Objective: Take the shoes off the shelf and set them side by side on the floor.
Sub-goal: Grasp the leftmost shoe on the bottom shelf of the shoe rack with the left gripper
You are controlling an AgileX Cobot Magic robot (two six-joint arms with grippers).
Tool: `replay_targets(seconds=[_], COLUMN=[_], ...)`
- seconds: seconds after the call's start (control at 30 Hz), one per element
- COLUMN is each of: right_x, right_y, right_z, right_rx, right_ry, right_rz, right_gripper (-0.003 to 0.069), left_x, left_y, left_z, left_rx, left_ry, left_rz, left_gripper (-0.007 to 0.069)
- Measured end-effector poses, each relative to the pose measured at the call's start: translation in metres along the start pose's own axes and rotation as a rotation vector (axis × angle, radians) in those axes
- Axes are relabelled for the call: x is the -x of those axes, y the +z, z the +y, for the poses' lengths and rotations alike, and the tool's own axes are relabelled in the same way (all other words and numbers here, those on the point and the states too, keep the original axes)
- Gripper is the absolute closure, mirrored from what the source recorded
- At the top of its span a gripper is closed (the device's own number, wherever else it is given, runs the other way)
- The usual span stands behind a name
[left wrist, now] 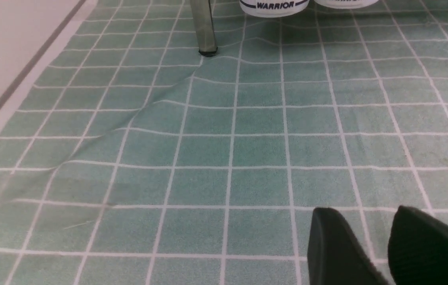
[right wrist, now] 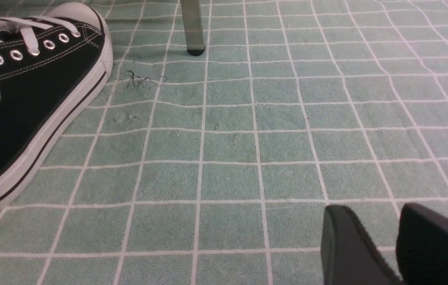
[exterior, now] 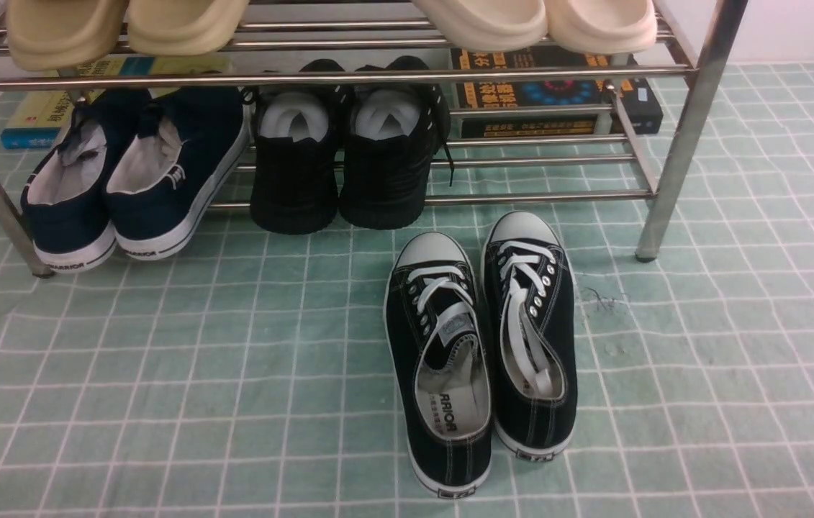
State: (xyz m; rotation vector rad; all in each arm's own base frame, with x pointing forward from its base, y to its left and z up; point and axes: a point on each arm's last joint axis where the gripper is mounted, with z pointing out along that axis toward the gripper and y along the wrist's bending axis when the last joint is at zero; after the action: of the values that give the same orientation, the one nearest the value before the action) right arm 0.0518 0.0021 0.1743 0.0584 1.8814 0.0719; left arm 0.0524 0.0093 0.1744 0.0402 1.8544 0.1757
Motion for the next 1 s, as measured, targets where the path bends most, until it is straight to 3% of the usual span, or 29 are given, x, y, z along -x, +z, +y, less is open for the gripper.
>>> replay_targets(seconds=[0.27,0.57,0.67,0.73,0.83,0.93,1.0], right_x=[0.000,0.000,0.000,0.000,0.000,0.000,0.000], right_y=[0.000,0.000,0.000,0.000,0.000,0.000,0.000], right_z=[0.000,0.000,0.000,0.000,0.000,0.000,0.000], right_rx=[0.000,0.000,0.000,0.000,0.000,0.000,0.000], right_ry=[0.000,0.000,0.000,0.000,0.000,0.000,0.000], right_rz=[0.000,0.000,0.000,0.000,0.000,0.000,0.000], right_gripper=[0.0432,0.0432,0.0432,0.0432,0.0432,0.0432,0.0432], left_x=[0.000,0.000,0.001,0.002,0.003,0.003,0.004], left_y=[0.000,0.000,0.000,-0.001,-0.001,-0.002,-0.002], left_z=[0.004,0.004,-0.004,-0.010,-0.016,-0.019,-0.019], left_rx=[0.046,0.042,-0.043,-0.118,-0.182,-0.207,-0.212], left_ry=[0.110,0.068,-0.334,-0.735,-1.121,-1.319,-1.370], left_rz=[0.007,0.007,-0.006,0.019,0.066,0.098,0.106], left_gripper=[0.0383,0.0383,0.0383,0.0383,0.0383,0.0383,0.0383])
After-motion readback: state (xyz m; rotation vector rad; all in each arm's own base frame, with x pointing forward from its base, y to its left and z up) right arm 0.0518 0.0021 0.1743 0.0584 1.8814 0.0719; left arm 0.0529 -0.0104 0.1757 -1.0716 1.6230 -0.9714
